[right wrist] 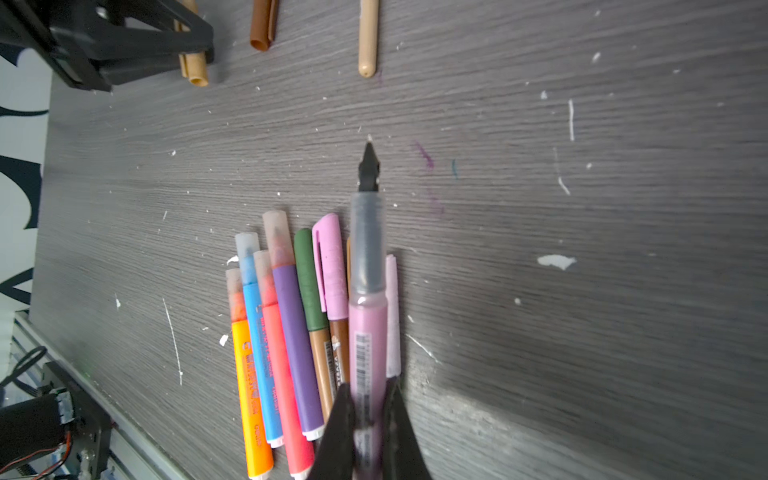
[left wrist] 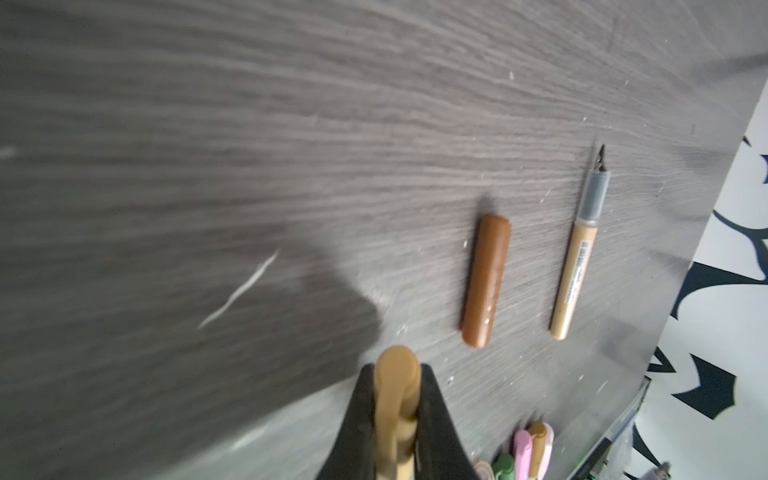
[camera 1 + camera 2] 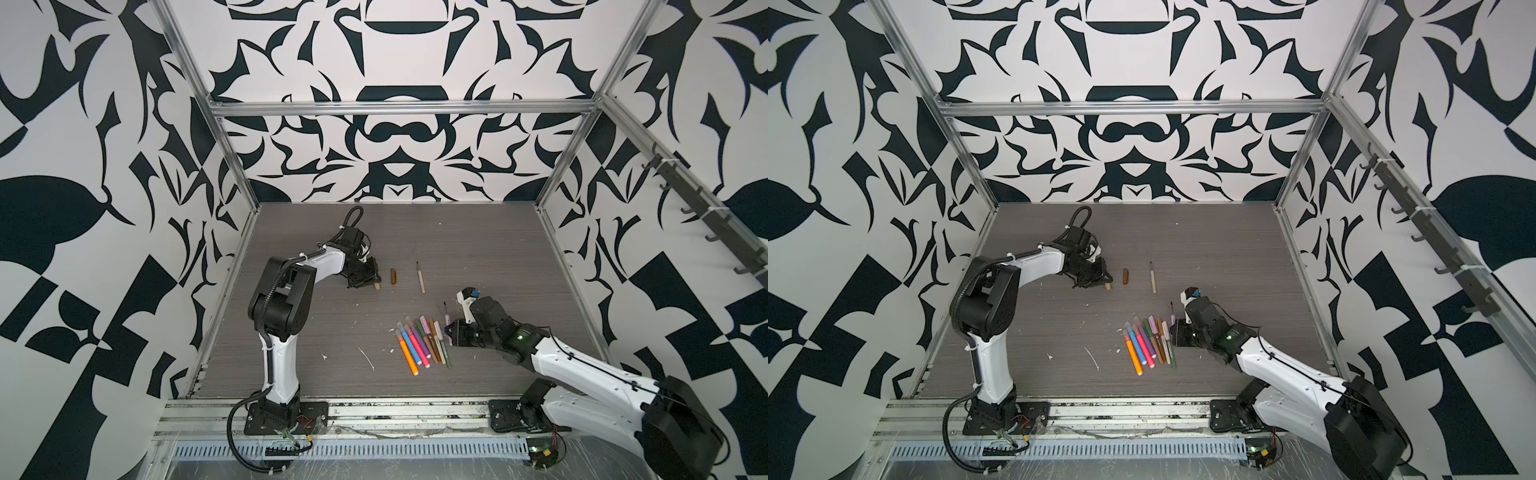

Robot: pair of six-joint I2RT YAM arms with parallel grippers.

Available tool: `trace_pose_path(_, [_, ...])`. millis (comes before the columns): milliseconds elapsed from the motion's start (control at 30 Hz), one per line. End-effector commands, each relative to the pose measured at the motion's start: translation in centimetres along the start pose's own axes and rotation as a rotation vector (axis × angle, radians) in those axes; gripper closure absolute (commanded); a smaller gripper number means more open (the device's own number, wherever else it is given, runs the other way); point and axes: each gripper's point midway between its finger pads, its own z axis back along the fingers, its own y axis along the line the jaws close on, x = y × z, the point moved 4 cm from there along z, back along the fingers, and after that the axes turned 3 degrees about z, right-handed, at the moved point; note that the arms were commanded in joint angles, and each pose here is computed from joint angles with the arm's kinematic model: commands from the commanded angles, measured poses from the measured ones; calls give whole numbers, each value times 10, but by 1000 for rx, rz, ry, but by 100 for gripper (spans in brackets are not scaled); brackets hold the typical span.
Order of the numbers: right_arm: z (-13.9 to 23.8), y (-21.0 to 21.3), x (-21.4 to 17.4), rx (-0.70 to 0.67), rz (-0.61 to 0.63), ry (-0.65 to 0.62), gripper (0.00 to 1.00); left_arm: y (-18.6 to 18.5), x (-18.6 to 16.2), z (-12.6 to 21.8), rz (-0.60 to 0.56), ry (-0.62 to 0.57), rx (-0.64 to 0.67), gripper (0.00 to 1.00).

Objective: Open the pen caps
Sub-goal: 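Pull the tan cap off with the left gripper away from the right gripper, then lower the tan cap beside the brown cap and open the left gripper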

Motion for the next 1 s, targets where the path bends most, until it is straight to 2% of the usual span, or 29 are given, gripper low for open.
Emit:
trace_pose_path(0, [3,7,8,48,-4,-37,100,-7,1,-4,-21,36,-31,97])
trace_pose_path(667, [3,6,7,54,-9,-34,100,-14,8,-26,4,77,-44,87])
trace_pose_path(967, [3,5,6,54,-10,-34,100,-14,9,-26,5,74,-27,77])
